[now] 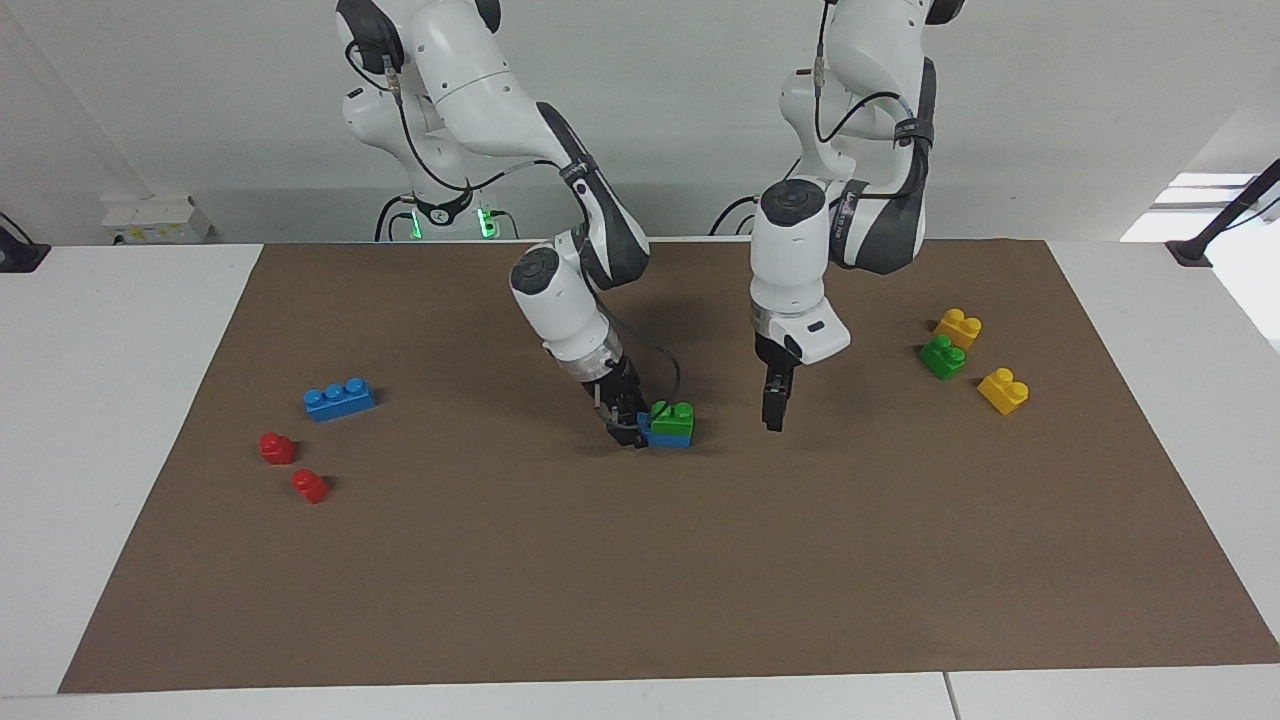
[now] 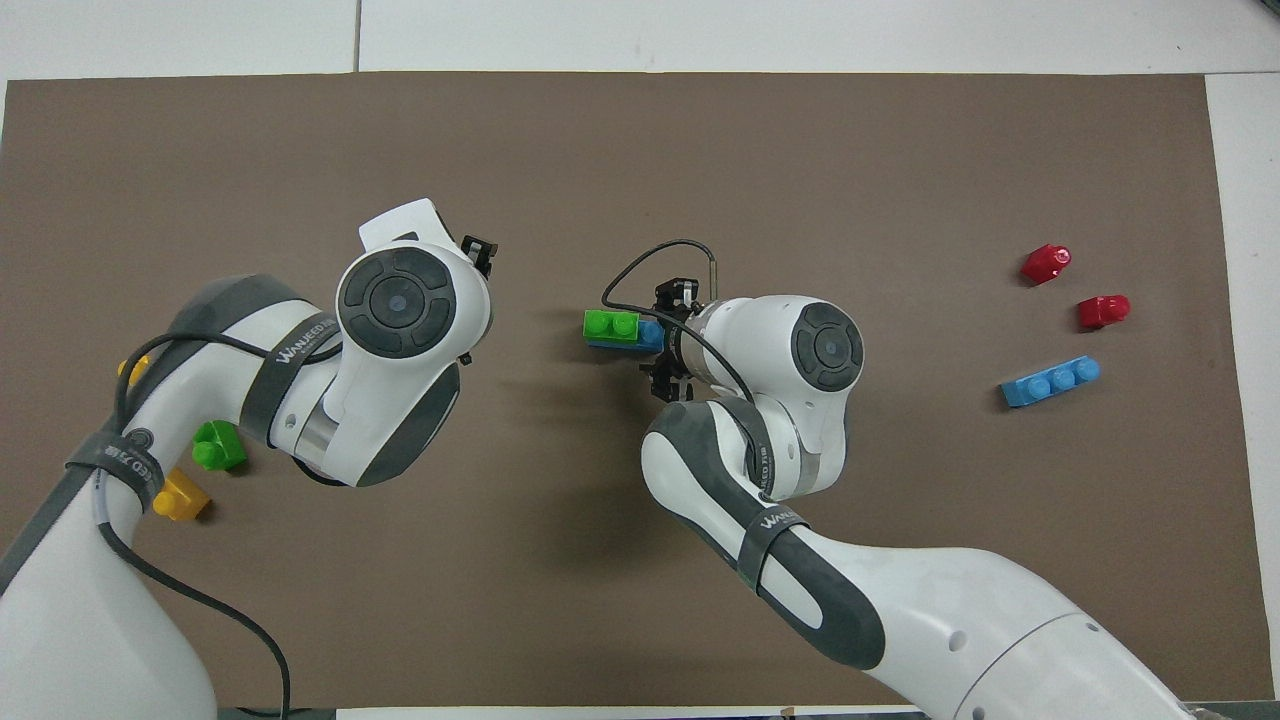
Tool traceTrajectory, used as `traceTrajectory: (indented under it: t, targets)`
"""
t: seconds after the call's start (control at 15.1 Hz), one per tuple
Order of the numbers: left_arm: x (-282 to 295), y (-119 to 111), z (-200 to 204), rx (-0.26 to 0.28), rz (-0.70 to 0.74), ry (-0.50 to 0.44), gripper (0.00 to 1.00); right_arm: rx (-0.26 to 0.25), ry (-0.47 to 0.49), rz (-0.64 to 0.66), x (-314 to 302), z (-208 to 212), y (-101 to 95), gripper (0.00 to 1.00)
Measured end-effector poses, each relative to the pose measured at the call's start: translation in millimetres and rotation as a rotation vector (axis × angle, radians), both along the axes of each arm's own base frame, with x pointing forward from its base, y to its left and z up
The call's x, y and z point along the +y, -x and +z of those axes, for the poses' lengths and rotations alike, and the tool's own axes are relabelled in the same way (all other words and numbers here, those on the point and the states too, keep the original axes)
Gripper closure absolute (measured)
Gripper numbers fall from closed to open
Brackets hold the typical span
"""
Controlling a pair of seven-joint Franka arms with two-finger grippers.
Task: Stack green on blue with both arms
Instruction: 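Open the left gripper and withdraw while the right gripper lowers the stack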
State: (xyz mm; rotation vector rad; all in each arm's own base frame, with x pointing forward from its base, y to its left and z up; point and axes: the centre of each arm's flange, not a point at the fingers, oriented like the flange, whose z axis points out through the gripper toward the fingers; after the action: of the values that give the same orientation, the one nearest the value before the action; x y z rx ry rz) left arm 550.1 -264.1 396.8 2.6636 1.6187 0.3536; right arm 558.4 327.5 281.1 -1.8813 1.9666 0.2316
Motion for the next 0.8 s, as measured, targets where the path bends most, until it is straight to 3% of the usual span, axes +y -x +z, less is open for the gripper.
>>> traceTrajectory:
  t: [0.13, 0.27, 0.8]
  targets:
    - [16.5, -4.2, 5.3, 0.021, -0.074, -0.029, 0.0, -0.003, -0.001, -0.005, -2.5, 1.3, -2.5, 0.2]
    - [32.7, -7.5, 10.3, 0.045, -0.141, -0.056, 0.0, -0.004, -0.001, -0.013, -6.9, 1.8, -5.3, 0.24]
    - [115.0, -17.9, 37.9, 0.18, -0.452, -0.084, 0.0, 0.023, 0.03, 0.074, -64.7, -1.8, -27.0, 0.2]
